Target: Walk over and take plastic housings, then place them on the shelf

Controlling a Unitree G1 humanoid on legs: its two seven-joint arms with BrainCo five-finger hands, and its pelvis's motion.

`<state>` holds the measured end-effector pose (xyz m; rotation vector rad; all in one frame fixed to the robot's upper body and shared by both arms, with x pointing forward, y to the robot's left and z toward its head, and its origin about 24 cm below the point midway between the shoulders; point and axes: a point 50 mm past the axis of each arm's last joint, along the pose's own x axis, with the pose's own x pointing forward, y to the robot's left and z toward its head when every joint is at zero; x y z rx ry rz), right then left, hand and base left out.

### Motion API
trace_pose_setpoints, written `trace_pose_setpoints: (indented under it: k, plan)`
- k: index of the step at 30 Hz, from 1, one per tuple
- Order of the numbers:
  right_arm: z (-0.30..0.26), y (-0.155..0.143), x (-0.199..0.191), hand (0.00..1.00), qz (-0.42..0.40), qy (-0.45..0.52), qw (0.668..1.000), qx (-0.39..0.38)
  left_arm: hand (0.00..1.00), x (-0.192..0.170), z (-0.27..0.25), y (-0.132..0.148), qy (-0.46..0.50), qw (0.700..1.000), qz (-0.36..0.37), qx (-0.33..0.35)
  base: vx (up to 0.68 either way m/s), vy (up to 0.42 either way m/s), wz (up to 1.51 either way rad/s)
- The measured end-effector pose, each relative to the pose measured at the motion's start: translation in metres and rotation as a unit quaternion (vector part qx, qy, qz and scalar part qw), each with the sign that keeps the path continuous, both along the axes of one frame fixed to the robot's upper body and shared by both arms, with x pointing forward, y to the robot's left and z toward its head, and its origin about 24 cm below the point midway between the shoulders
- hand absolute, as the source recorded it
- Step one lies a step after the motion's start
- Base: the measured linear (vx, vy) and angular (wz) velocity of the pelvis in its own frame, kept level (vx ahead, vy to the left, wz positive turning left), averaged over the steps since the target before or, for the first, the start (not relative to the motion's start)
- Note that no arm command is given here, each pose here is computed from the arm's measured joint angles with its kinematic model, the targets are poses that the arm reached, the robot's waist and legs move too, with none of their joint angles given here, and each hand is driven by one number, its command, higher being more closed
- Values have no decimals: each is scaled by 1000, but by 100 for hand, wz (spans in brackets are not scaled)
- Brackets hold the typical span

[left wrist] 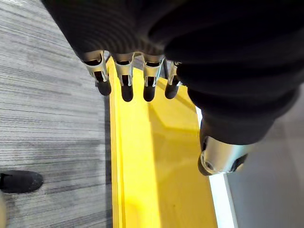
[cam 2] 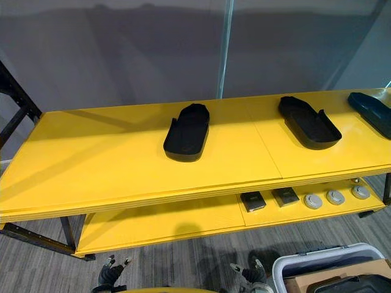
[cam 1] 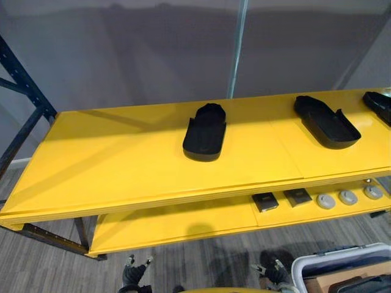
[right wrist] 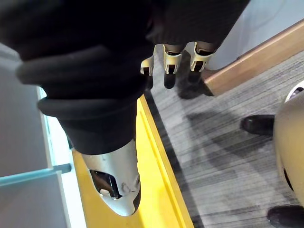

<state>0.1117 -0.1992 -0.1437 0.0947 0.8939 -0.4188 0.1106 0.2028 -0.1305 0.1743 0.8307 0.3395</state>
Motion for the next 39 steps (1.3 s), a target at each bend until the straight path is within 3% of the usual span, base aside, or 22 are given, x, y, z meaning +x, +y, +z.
trace_pose_setpoints:
  k: [18,24,33,39]
  plan:
    - [41,-4,59,0,14,-129,991,-42,0,47,29,-16,-107,994,-18,-7,-90,60,-88]
    - [31,-16,59,0,31,-90,994,-59,0,41,24,0,-88,996,-2,7,-2,-41,-96]
    - [26,-35,52,0,40,-52,994,-84,0,39,14,-14,-60,998,-12,-15,40,-103,-58]
    - [33,-33,73,0,49,-72,992,-88,0,33,10,-16,-50,998,-9,-21,12,131,-93]
